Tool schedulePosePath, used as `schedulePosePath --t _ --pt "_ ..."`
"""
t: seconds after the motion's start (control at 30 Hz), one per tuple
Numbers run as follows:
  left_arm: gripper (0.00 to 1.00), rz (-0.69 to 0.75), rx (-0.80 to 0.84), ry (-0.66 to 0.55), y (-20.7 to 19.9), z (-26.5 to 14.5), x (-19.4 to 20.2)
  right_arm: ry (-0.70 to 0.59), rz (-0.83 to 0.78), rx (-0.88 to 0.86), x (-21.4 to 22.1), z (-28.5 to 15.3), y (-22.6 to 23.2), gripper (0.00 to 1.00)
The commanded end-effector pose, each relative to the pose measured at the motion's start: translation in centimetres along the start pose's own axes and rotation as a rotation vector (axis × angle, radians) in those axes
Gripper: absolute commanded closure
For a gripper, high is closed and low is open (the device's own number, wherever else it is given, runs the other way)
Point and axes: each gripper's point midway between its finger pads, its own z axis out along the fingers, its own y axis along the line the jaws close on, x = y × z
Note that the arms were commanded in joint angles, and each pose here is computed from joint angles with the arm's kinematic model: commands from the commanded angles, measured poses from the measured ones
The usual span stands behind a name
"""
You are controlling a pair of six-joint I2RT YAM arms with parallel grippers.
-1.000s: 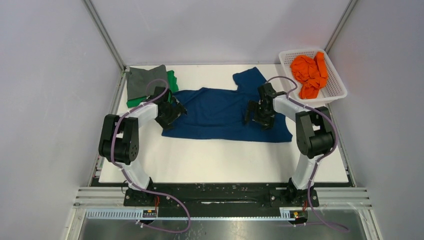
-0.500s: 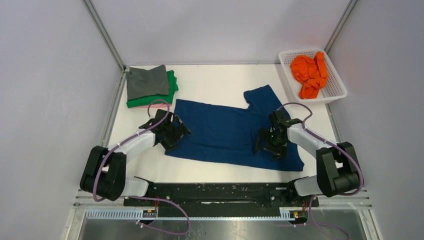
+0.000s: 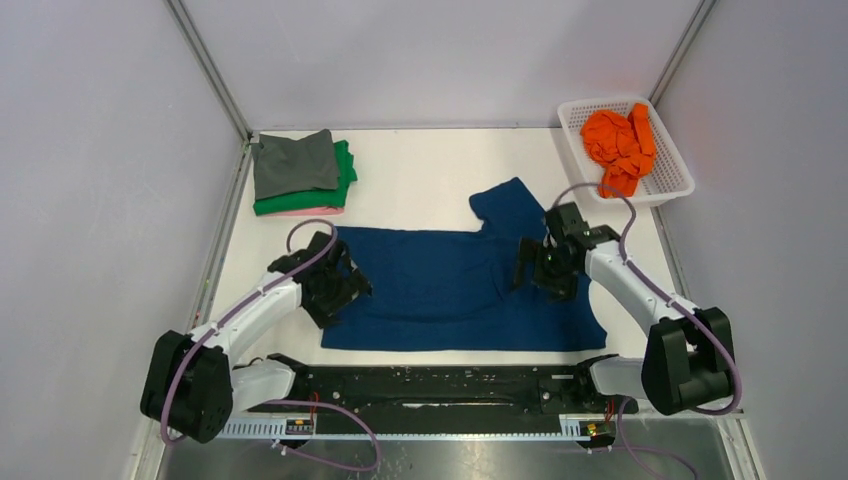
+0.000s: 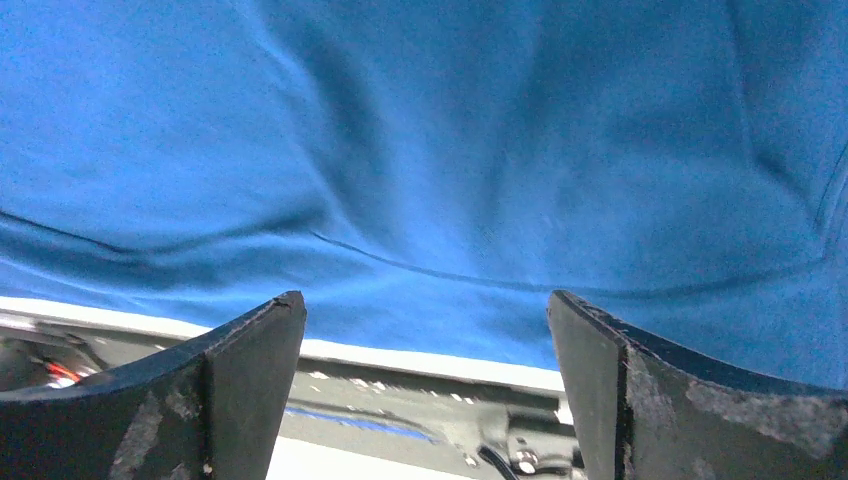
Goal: Fold and stack the t-shirts
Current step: Grab the side of the flattened tshirt furthest away from the robot with both arms
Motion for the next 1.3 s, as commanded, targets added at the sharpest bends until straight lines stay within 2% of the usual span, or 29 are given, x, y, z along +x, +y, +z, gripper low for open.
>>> schedulePosePath --t 0.0,0.07,0.23,0.43,0.6,0.73,0.83,1.07,1.17,1.27 --pt "0.01 0.066 0.046 -0.170 -4.6 -3.1 -5.5 -0.243 -0.053 -0.105 -9.0 -3.3 4.6 0.00" --pt "0.01 0.081 0.058 -0.200 -6.5 -3.4 -8.5 -0.335 -0.022 -0.168 -13.5 -3.6 6.6 0.01" --pt "0.02 0.100 -0.011 -0.247 -8.9 -0.9 -16.3 -0.350 0.002 -0.265 -22.6 -2.2 11.0 0.01" --pt "0.17 0.105 -0.135 -0.245 -10.3 2.9 -22.3 -0.414 0.040 -0.159 -32.2 2.0 11.3 0.01" --pt "0.26 0.106 -0.207 -0.219 -10.3 5.4 -23.7 -0.472 0.069 -0.170 -37.6 3.6 12.7 0.01" --pt "0.39 0.098 -0.200 -0.171 -10.4 6.3 -22.9 -0.509 0.074 -0.103 -40.3 4.9 12.0 0.01" --pt "0.45 0.097 -0.212 -0.141 -9.5 6.5 -21.8 -0.508 0.087 -0.073 -40.6 6.5 11.3 0.01" --pt "0.48 0.103 -0.269 -0.085 -7.1 7.2 -19.6 -0.318 0.126 -0.069 -36.1 9.5 10.4 0.00" --pt "0.57 0.112 -0.277 -0.084 -7.3 7.4 -19.6 -0.258 0.114 -0.051 -34.5 9.8 9.9 0.00" --pt "0.71 0.123 -0.270 -0.071 -7.5 7.3 -19.3 -0.206 0.094 -0.008 -32.8 9.6 9.0 0.00"
